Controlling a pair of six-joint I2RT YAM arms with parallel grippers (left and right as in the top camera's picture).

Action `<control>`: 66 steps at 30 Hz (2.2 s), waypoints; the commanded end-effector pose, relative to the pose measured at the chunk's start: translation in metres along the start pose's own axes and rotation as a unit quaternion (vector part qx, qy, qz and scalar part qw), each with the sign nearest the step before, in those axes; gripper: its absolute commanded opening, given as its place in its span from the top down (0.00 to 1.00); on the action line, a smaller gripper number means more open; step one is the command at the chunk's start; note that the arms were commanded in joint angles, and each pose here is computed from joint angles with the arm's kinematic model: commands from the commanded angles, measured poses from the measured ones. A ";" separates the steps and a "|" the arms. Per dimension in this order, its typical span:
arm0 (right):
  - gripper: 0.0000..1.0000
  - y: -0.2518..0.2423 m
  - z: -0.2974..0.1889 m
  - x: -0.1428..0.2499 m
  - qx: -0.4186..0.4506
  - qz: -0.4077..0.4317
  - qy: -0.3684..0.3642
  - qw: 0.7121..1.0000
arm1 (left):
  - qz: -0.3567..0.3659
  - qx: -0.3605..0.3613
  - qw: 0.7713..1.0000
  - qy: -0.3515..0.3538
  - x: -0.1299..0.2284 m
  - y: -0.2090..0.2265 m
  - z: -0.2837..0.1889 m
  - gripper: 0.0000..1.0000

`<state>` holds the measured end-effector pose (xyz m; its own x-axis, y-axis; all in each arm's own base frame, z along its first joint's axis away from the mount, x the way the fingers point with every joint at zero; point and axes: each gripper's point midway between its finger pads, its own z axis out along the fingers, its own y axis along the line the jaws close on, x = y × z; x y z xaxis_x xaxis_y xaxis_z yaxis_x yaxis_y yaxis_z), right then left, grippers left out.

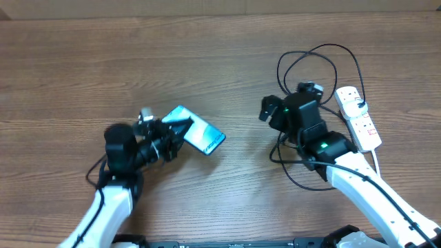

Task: Plug charger to phone and switch on socket
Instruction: 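Open the right gripper and move it to the black cable near the power strip, then grasp the black charging cable plug with the right gripper and lift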

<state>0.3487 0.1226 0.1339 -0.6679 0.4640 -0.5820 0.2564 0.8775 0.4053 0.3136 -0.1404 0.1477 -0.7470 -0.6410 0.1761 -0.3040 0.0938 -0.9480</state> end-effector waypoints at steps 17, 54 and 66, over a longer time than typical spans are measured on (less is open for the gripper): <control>0.05 -0.073 0.044 -0.024 0.121 0.047 -0.016 0.991 | 0.023 0.024 0.983 0.181 0.007 -0.035 0.033 0.96; 0.45 -0.141 0.132 0.024 0.200 0.066 0.041 0.977 | 0.023 0.025 0.981 0.189 0.010 -0.035 0.032 0.96; 0.96 -0.140 0.126 0.044 0.196 0.003 0.118 0.974 | 0.036 0.028 0.981 0.189 0.010 -0.036 0.032 0.96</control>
<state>0.3978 0.0184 -0.0032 -0.6819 0.5064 -0.5277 0.5423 0.8342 0.0998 0.3329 -0.1740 0.1606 -0.9080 -0.3359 0.2503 -0.2919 0.0787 -0.9532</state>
